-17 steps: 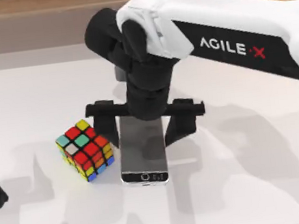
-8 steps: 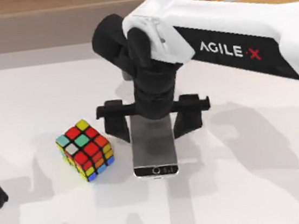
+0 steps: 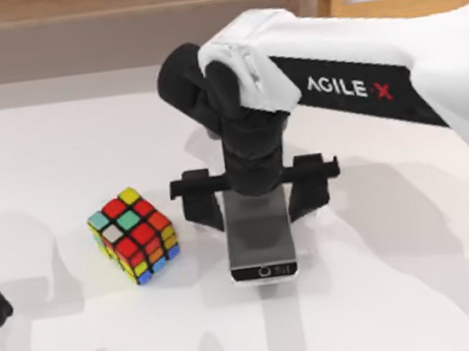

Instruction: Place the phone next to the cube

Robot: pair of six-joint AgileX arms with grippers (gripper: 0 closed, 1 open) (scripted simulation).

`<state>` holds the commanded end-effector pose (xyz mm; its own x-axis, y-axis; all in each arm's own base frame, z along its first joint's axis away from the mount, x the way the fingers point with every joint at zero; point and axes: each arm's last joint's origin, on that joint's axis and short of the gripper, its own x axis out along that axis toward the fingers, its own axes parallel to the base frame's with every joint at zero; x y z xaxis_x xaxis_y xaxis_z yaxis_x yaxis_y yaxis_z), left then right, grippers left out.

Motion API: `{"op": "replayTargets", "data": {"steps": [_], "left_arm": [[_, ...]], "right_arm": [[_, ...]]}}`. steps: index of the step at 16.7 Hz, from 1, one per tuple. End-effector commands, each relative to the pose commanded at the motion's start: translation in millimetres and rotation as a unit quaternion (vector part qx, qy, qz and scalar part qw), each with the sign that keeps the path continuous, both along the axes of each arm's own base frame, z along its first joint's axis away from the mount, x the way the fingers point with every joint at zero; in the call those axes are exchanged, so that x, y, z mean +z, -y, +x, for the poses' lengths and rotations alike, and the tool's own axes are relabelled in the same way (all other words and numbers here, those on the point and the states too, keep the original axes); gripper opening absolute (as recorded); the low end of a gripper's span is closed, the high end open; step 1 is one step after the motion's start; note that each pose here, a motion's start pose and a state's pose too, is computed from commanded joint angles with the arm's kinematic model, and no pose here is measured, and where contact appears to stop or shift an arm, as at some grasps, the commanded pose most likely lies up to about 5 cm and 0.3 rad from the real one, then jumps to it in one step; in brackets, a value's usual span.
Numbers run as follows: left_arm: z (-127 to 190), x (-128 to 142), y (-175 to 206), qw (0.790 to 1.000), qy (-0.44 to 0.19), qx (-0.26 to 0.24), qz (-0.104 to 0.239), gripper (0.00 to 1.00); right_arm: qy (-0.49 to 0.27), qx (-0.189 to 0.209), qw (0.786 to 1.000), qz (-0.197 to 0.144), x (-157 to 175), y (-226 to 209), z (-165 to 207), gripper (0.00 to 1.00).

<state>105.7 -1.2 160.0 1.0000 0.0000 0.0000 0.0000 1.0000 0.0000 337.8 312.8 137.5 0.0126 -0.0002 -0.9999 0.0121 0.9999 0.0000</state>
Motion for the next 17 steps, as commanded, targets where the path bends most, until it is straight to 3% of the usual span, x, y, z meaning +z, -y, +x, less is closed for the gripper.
{"op": "replayTargets", "data": {"steps": [1,14,17], "left_arm": [[0.0,0.0,0.0,1.0,0.0,0.0,0.0,1.0],[0.0,0.0,0.0,1.0,0.0,0.0,0.0,1.0],[0.0,0.0,0.0,1.0,0.0,0.0,0.0,1.0]], "right_arm": [[0.0,0.0,1.0,0.0,0.0,0.0,0.0,0.0],[0.0,0.0,1.0,0.0,0.0,0.0,0.0,0.98],[0.0,0.0,1.0,0.0,0.0,0.0,0.0,1.0]]}}
